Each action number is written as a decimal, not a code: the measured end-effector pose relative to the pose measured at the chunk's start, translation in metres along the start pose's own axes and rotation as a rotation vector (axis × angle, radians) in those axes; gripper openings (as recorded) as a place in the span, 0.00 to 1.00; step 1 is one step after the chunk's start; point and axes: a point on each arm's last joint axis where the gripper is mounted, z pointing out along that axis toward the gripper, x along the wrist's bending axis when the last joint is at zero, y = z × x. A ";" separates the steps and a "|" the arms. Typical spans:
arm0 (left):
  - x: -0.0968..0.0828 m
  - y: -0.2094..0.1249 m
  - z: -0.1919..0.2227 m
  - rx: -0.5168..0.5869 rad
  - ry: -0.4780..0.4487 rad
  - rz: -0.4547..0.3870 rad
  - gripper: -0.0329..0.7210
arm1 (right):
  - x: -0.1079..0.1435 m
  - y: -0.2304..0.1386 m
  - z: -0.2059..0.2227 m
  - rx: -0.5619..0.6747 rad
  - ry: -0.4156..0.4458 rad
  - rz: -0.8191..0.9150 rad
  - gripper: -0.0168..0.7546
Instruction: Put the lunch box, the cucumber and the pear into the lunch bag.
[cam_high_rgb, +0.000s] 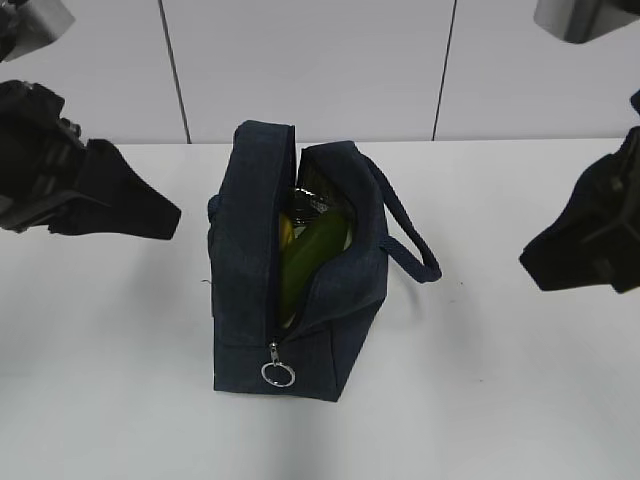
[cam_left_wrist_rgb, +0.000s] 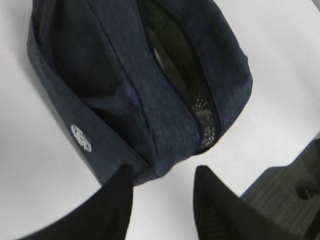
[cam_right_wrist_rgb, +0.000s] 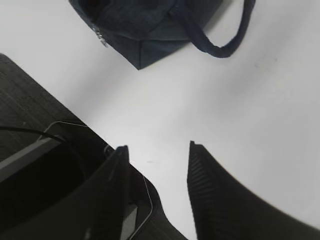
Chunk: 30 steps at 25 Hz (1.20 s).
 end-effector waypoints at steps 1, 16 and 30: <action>-0.001 0.002 0.001 -0.019 0.004 0.021 0.37 | 0.002 -0.002 0.000 -0.019 0.016 -0.007 0.43; -0.008 -0.028 0.034 -0.063 0.058 0.123 0.37 | 0.010 -0.057 0.071 -0.255 0.092 -0.043 0.39; -0.006 -0.020 0.037 -0.147 0.066 0.069 0.37 | 0.004 -0.055 0.122 -0.200 0.079 0.038 0.39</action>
